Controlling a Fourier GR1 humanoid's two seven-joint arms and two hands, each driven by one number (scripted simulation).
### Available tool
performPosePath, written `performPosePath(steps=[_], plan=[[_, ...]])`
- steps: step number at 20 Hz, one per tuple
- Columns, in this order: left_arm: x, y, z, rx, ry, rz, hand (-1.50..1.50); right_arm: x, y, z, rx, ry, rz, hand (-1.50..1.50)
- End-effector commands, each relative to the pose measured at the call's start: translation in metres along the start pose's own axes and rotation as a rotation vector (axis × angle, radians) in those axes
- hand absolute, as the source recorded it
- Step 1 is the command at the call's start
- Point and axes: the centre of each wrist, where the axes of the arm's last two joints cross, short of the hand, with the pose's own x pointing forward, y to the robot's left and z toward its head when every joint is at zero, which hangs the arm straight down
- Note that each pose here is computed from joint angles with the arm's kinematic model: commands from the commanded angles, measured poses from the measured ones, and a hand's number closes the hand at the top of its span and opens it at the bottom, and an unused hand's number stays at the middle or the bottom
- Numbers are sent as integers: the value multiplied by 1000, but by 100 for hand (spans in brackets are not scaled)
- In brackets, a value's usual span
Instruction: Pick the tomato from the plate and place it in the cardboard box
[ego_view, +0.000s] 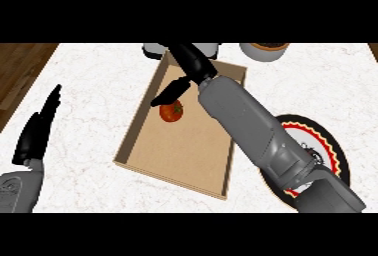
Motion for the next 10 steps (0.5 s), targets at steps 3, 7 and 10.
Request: performPosePath(steps=[3,7,10], plan=[[-10,10,8,28,38,0,0,6,-29,-12,-109,-36,-181,-150],[-12,18,13,27,36,7,0,-32,-63,9,-127,-26,-250,-150],[-10,16,9,34,41,9,0,-41,-114,23,-170,-14,-259,-150]])
